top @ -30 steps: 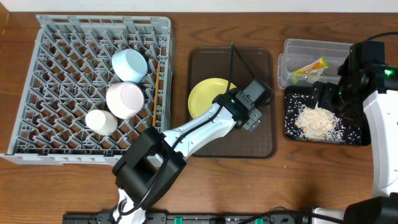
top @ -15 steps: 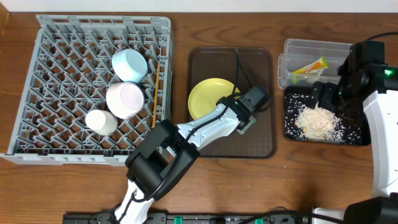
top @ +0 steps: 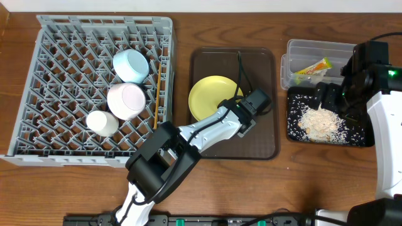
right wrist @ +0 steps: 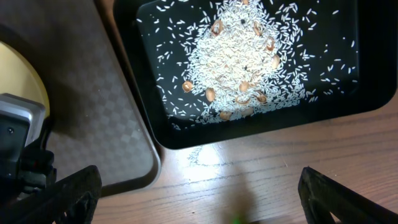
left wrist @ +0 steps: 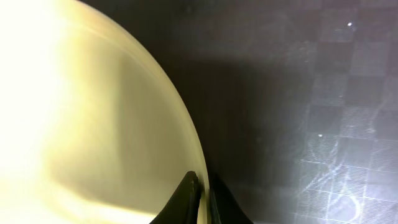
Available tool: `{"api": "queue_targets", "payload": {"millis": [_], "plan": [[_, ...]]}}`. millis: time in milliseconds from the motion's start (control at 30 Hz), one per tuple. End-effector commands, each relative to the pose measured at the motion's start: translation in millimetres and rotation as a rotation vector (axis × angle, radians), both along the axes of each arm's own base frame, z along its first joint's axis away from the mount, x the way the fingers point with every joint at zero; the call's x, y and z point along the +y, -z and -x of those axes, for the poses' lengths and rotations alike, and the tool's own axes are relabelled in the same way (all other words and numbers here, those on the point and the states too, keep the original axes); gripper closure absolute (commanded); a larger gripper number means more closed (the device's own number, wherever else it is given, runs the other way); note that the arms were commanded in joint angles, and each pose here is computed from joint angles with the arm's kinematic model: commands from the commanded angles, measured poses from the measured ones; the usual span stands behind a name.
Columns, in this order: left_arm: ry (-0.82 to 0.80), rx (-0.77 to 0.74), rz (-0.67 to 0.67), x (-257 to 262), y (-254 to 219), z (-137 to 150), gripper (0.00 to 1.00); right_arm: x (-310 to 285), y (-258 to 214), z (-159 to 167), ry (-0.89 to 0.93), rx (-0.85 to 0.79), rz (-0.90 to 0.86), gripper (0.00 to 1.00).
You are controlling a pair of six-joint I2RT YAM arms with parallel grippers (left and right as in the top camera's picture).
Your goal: Sort waste into correct bins and load items into the dishwasher
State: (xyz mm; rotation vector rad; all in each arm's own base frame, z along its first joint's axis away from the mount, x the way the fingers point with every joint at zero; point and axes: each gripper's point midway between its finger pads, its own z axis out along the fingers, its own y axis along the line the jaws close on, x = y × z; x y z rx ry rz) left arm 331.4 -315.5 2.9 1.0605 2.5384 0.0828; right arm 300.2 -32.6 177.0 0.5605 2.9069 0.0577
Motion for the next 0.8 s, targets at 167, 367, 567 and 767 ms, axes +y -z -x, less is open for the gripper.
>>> {"api": "queue_targets", "payload": {"millis": [167, 367, 567, 767], "plan": [[-0.010, -0.052, -0.201, 28, -2, -6, 0.92, -1, -4, 0, 0.018, -0.016, -0.004, 0.01], [-0.005, -0.051, -0.203, 26, -8, -4, 0.92, -1, -4, 0, 0.018, -0.016, -0.004, 0.01], [-0.008, -0.078, -0.171, 25, -31, -5, 0.92, -1, -4, -1, 0.018, -0.017, -0.004, 0.01], [-0.017, -0.148, -0.089, 20, -77, -8, 0.92, -1, -4, -1, 0.018, -0.018, -0.004, 0.01]]}}
